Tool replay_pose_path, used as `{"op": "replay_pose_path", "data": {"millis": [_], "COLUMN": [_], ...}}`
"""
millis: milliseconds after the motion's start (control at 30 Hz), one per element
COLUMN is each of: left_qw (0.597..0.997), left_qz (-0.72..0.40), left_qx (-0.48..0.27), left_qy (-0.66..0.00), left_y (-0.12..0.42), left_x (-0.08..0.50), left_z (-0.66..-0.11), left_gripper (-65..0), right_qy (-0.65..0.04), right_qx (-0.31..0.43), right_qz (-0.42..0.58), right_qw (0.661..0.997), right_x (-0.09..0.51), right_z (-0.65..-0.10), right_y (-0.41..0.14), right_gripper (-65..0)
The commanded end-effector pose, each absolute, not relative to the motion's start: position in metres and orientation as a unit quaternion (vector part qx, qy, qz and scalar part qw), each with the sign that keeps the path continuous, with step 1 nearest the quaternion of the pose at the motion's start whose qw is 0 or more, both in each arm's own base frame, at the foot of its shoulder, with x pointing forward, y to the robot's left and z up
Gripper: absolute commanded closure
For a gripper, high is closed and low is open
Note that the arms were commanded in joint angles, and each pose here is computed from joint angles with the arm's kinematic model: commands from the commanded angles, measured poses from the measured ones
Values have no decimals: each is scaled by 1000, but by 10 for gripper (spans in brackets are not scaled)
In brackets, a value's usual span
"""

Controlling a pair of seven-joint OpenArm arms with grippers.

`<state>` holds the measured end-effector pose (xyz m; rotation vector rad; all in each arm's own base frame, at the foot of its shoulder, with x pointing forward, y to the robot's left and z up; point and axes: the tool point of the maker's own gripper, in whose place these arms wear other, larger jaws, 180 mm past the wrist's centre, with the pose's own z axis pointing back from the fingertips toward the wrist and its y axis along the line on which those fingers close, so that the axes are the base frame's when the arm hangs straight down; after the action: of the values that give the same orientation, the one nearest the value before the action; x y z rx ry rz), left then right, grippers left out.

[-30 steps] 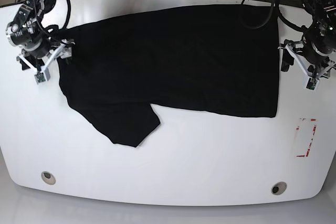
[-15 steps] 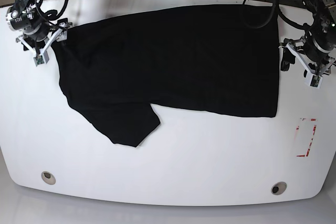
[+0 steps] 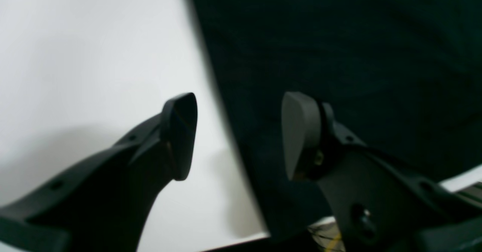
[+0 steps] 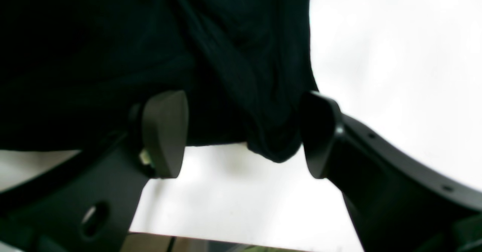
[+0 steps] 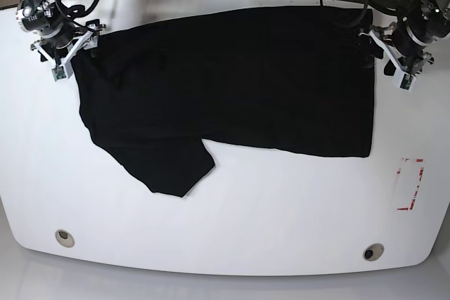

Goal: Layout the t-shirt on the table in an organized manner, then fold the t-shirt properly
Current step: 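Grasp the t-shirt edge corners with both grippers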

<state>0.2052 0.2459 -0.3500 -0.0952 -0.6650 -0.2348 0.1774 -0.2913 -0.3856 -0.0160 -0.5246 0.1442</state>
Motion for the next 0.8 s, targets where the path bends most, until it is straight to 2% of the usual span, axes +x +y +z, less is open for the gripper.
{"op": "replay_pose_path", "data": {"millis": [0,400,767], "left_qw": [932,936,938], "left_qz": [-131,-177,-180], "left_qx": [-42,-43,-40], "left_qy": [-334,-302,-293], "left_y": [242,218,219], "left_x": [210,209,205], "left_z": [-346,-362,-366], "left_gripper": [-324,-324,-321], "right_qy": [-261,-268,-266], "right_qx": [-5,8,7], "right_qz": [71,55,55], "right_qw": [963,962,962], "right_x": [179,179,179], "right_z": [-386,-397,-399], "right_y": [-294,-297,-302], "right_gripper": [-433,-431,-430]}}
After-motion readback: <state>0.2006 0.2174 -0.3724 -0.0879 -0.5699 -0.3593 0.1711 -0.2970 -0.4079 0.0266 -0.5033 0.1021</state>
